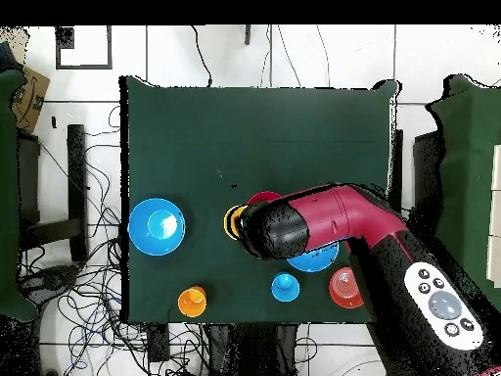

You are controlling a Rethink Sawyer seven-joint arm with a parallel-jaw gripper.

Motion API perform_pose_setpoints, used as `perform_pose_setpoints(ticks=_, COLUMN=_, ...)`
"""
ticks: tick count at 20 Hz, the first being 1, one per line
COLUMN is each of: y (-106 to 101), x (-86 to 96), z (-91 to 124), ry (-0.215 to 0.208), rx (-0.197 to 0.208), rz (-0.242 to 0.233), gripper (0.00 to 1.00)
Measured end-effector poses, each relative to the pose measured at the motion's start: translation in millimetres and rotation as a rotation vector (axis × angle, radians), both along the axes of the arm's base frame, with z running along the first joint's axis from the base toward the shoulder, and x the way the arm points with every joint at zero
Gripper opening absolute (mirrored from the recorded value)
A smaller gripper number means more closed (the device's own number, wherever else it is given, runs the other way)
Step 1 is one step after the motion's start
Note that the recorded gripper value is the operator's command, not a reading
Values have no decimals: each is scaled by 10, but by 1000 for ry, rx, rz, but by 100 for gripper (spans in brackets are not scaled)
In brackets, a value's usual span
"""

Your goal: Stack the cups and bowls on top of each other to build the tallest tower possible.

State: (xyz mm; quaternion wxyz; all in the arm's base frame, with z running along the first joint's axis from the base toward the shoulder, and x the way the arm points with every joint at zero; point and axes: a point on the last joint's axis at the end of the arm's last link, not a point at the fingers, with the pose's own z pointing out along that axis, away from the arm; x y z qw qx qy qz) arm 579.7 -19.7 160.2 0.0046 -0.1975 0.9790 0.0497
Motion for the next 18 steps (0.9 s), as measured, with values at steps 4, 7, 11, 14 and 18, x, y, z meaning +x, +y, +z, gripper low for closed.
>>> perform_pose_setpoints(ticks=4, y=-1, x=-5, z=-53, ry=-5, rx=4, rz=-2, gripper=0)
perform_pose_setpoints(ticks=7, y=-33, x=-32, z=-115, ry=-6, rx=-4, rz=4, gripper=0)
perform_pose_setpoints(ticks=11, y=-82, x=-73, z=-187, ry=-3, rx=-17, rz=14, gripper=0)
perform_pose_setpoints(ticks=14, y=-90, x=-95, z=-233, ry=2, rx=-18, rz=21, gripper=0)
perform_pose_setpoints(ticks=18, y=-80, x=-105, z=-261, ry=7, rx=-12, rz=21, gripper=0)
